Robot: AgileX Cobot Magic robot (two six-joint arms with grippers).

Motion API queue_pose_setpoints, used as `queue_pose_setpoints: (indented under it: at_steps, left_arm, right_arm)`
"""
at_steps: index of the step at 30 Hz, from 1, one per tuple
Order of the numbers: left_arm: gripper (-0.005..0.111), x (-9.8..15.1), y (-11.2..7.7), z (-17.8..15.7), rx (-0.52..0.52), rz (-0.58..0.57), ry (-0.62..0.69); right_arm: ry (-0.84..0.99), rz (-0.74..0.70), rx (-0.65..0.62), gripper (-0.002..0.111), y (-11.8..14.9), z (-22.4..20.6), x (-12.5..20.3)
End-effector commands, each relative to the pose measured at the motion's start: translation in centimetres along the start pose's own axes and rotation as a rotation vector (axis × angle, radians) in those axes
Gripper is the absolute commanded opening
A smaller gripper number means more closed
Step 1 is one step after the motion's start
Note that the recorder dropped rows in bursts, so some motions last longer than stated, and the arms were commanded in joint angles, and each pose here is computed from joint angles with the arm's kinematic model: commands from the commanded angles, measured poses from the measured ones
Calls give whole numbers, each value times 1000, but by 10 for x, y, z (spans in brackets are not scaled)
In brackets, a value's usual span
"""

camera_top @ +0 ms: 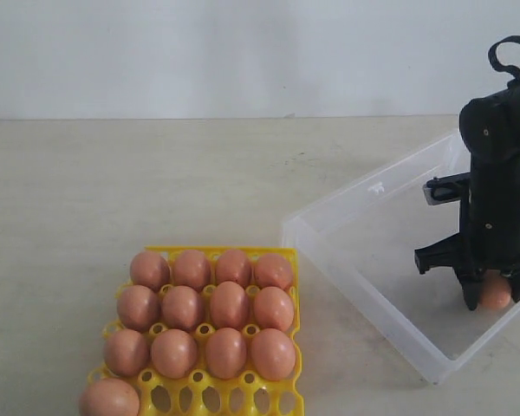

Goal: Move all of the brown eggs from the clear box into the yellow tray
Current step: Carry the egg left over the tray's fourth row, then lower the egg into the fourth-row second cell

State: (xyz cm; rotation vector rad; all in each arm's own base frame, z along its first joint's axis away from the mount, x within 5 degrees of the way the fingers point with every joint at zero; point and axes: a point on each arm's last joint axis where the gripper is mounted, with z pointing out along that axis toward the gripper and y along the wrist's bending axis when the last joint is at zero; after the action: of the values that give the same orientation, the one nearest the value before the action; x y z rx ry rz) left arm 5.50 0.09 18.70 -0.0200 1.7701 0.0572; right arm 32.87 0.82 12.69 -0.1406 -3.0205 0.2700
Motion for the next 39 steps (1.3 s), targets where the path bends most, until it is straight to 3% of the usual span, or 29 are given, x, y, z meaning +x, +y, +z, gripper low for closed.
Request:
queue_pose_setpoints:
  at_steps: [1,8,13,19,23,25,26,28,30,34,37,39]
  left_arm:
    - [4,-1,0,0,-2,2,-6]
    - [4,-1,0,0,-2,2,-6]
    - [4,-1,0,0,-2,2,-6]
    - [4,-1,0,0,-2,2,-6]
    - [4,-1,0,0,-2,2,-6]
    - [4,-1,0,0,-2,2,-6]
    - [4,-1,0,0,-2,2,-6]
    - [4,-1,0,0,-2,2,-6]
    - [4,-1,0,0,-2,2,-6]
    - [4,-1,0,0,-2,2,-6]
    - [4,-1,0,0,-2,2,-6]
    - [4,-1,0,0,-2,2,-6]
  right_arm:
    - [-131,-8,-23,0,0,-7,-7]
    - [-757,-7,-144,0,-9,-86,-3]
    - [-1260,-208,-214,0,-6,-123,18]
    - [-1598,-269,-216,0,-4,-147,10]
    - [-1862,-174,-231,0,-10,-174,10]
    - [-2060,-67,-371,0,-14,-198,16]
    - [-2088,-11,-646,0,-9,-207,23]
    - [-1889,-102,-967,0,9,-203,28]
    - [-1695,-295,-1080,0,40,-187,40]
    - [-1602,-333,-1123,0,106,-131,100]
    - [-1436,-515,-981,0,156,-80,159]
    - [-1277,-597,-934,0,182,-54,177]
